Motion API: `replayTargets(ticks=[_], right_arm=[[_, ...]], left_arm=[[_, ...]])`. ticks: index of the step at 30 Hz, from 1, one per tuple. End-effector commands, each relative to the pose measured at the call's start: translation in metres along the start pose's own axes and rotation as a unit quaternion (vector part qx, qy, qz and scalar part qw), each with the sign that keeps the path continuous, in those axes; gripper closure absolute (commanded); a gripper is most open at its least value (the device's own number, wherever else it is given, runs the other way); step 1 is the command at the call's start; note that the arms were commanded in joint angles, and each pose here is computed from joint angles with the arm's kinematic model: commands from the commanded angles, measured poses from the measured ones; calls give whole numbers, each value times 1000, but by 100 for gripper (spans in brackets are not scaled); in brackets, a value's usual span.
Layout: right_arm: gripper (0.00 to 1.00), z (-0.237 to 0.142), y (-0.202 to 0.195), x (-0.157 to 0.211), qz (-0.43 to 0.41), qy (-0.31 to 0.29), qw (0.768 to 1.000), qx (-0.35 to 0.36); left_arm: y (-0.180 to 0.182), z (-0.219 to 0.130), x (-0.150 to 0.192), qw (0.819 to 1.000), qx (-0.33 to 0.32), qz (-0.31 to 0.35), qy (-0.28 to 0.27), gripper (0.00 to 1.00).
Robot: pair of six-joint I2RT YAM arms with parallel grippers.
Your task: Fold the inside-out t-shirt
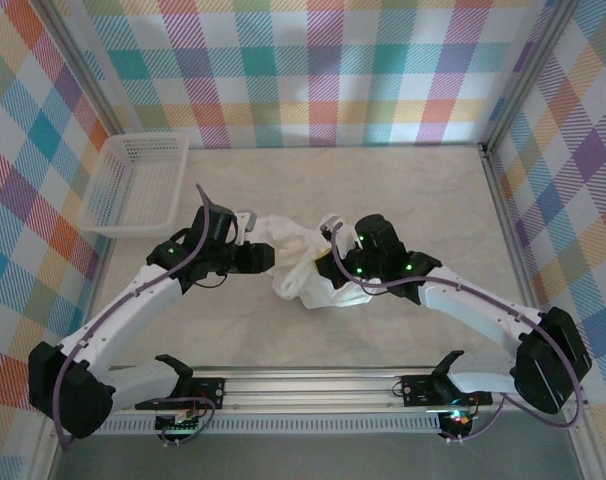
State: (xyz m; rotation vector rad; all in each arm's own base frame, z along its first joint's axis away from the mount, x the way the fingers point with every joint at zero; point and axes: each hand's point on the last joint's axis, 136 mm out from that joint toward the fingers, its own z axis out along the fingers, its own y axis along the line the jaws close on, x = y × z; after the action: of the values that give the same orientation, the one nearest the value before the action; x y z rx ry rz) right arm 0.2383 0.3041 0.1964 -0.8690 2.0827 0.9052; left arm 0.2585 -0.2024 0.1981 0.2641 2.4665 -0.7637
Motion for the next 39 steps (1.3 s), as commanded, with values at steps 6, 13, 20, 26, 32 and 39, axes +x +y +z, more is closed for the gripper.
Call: replayTargets(ticks=[6, 13, 20, 26, 32, 39], right_arm=[[100, 1, 39, -28, -20, 16, 994, -105], [98, 9, 8, -14, -12, 48, 999, -21], [89, 34, -15, 114, -11, 195, 981, -18], [65, 34, 1, 119, 31, 224, 973, -41], [50, 20, 12, 44, -31, 104, 994, -32], [61, 38, 38, -3, -54, -17, 996, -62]], left_arm=[[-44, 12, 1, 978, 14, 206, 36, 33], [-30, 26, -16, 986, -26, 164, 4, 100], [-14, 3, -11, 999, 14, 39, -34, 100], [-4, 19, 24, 997, 56, -51, -32, 100], [-17, 21, 14, 991, 97, -72, -55, 100], [-34, 10, -7, 989, 116, -63, -68, 100]])
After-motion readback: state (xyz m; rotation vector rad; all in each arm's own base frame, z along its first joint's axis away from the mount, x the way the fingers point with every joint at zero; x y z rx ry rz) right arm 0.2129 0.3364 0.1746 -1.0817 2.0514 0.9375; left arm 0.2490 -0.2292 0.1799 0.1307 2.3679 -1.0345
